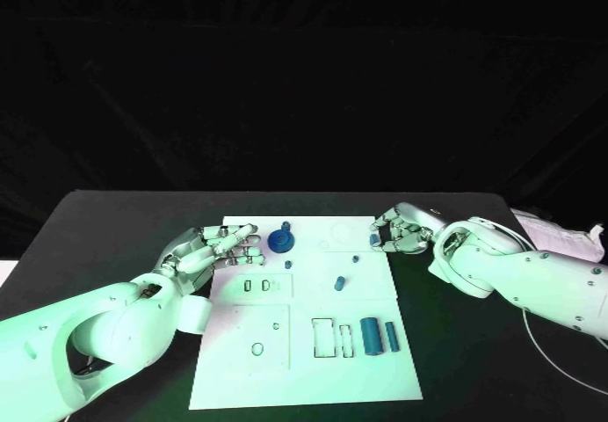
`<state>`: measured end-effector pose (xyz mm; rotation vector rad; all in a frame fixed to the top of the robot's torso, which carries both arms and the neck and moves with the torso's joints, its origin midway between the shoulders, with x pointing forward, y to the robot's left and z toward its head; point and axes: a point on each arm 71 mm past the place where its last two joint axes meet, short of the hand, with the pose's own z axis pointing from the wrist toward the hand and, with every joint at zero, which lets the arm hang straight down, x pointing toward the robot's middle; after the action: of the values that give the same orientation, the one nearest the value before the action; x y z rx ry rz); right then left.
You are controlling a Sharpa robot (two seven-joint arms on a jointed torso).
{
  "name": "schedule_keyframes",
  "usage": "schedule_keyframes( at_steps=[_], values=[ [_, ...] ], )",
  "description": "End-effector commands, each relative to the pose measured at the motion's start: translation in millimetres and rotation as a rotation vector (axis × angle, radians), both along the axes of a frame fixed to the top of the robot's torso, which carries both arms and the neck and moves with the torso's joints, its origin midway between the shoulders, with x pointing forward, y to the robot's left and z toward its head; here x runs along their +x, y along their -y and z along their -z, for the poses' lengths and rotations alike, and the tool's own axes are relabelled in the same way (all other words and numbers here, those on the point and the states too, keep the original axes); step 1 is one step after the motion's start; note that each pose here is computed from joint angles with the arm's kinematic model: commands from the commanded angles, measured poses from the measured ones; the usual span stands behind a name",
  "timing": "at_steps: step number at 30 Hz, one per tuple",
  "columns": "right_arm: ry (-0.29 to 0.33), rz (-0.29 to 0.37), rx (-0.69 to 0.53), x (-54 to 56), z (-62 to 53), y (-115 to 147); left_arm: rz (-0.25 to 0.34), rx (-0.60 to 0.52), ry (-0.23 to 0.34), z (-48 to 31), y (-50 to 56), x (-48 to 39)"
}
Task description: Assemble the parts on the task board
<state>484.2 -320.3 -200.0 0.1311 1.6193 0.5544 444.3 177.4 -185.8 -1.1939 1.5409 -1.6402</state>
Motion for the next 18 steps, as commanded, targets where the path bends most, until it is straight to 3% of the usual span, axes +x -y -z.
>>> schedule_keyframes(
  at_steps=[1, 18],
  values=[
    [-0.013, -0.023, -0.014, 0.1, 3.0, -2.0, 0.016, -0.015, 0.007, -1.4, 2.2, -0.7],
    [-0.025, -0.034, -0.011, 1.5, 7.4, -6.7, 0.015, -0.015, 0.007, -1.0, 1.9, -0.4]
  ],
)
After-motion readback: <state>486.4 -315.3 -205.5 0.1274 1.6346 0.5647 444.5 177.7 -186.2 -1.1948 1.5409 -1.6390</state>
